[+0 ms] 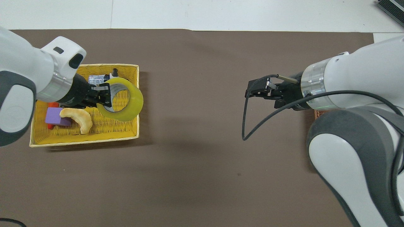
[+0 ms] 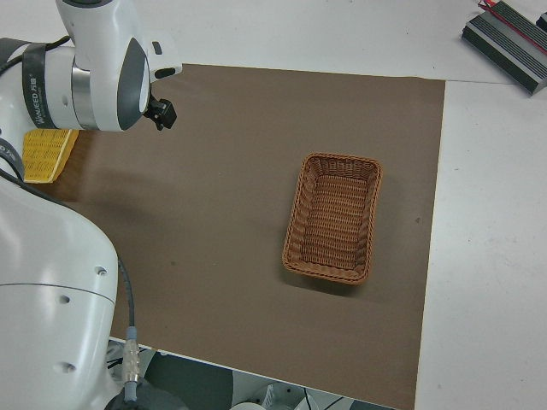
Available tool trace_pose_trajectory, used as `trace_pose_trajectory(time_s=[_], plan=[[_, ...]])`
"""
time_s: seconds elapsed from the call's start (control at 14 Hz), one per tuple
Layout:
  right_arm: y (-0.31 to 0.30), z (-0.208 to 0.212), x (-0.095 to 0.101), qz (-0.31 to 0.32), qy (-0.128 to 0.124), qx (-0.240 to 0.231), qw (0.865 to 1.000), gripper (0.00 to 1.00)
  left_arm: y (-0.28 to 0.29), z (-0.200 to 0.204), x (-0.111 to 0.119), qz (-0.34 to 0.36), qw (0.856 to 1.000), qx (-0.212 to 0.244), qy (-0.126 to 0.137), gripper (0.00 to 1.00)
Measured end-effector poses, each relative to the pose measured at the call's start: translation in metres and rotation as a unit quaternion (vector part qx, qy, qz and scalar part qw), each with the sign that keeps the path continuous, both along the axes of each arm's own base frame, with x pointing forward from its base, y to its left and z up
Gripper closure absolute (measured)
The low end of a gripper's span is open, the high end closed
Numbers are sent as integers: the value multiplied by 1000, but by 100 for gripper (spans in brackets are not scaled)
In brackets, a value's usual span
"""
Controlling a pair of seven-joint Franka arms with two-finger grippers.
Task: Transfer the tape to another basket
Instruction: 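Carry the tape toward the right gripper while the right gripper reaches it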
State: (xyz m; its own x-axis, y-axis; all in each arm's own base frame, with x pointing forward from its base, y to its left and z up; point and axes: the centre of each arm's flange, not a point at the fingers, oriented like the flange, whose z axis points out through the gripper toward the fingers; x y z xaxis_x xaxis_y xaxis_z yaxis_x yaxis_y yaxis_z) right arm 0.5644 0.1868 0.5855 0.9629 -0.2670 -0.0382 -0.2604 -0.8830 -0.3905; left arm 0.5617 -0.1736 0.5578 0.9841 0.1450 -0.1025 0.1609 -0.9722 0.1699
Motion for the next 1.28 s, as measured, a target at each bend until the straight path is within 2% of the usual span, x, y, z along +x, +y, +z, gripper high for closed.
trace_pose_trajectory(time_s=[0.43,0.57,0.85,1.07,1.28], plan=[[31,-14,-4,-37,49,103,993,0,-112,9,-49,6,998,-45,38,78],[32,-22,-5,-41,60,113,991,0,-134,14,-63,-4,997,-62,43,78],[35,-30,-11,-20,68,119,990,0,-156,19,-70,8,991,-125,44,78],[31,-34,-19,29,65,116,991,0,-159,14,-80,11,989,-138,58,78],[24,-32,-21,44,73,133,988,0,-158,15,-82,13,988,-141,56,78]])
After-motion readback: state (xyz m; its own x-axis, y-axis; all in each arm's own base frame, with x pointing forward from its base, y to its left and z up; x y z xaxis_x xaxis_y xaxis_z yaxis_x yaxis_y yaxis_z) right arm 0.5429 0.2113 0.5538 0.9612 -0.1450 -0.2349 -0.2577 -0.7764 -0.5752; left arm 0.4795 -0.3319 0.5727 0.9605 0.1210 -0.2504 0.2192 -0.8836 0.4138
